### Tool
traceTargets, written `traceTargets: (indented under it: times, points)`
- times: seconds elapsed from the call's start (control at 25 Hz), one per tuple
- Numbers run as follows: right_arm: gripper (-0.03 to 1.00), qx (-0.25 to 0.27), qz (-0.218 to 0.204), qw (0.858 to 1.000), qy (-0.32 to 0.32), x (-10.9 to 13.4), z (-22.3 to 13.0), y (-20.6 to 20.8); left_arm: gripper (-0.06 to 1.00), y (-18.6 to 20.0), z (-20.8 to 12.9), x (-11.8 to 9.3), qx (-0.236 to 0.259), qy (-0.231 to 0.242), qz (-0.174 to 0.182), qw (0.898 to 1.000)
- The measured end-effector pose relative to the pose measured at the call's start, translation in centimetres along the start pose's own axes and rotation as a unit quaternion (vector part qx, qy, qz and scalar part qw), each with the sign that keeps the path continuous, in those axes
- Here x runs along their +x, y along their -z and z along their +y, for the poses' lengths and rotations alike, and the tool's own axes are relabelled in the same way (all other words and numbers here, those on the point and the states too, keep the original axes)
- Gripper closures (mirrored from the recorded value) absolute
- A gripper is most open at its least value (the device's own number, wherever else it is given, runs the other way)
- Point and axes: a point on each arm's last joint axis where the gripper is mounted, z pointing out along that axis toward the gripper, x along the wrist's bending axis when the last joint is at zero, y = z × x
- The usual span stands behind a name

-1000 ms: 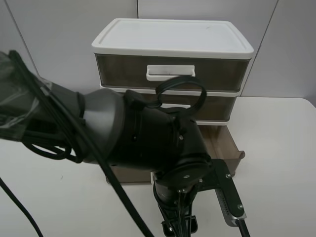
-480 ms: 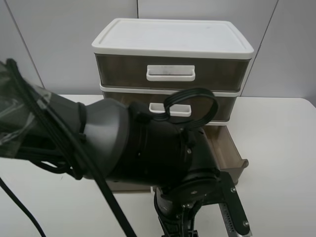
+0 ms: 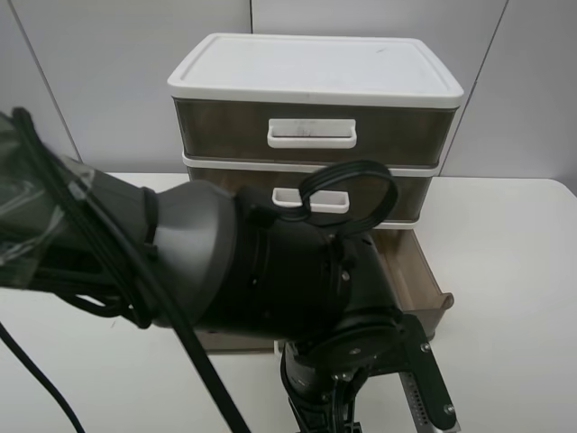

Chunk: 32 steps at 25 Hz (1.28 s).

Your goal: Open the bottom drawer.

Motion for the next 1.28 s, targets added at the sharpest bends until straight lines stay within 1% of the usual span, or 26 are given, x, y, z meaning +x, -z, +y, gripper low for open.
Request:
traceTargets:
  times: [0.28, 0.56, 0.92, 1.08, 1.28]
  points:
    - [0.14, 0.0, 0.0, 1.0, 0.0, 0.0, 0.0, 0.0, 0.16, 0.1, 0.0, 0.0, -0.001, 0.003, 0.0, 1.0]
    - [0.14, 0.0, 0.0, 1.0, 0.0, 0.0, 0.0, 0.0, 0.16, 1.8, 0.1, -0.4, -0.016, 0.023, -0.005, 1.0]
    - [0.14, 0.0, 0.0, 1.0, 0.0, 0.0, 0.0, 0.0, 0.16, 2.2, 0.1, -0.1, -0.001, 0.018, 0.01, 1.0]
    - [0.14, 0.0, 0.0, 1.0, 0.0, 0.0, 0.0, 0.0, 0.16, 3.4, 0.7, 0.7, -0.004, 0.025, 0.023, 0.999]
    - [0.14, 0.0, 0.0, 1.0, 0.0, 0.0, 0.0, 0.0, 0.16, 4.7, 1.0, 3.6, -0.009, 0.056, 0.041, 0.998]
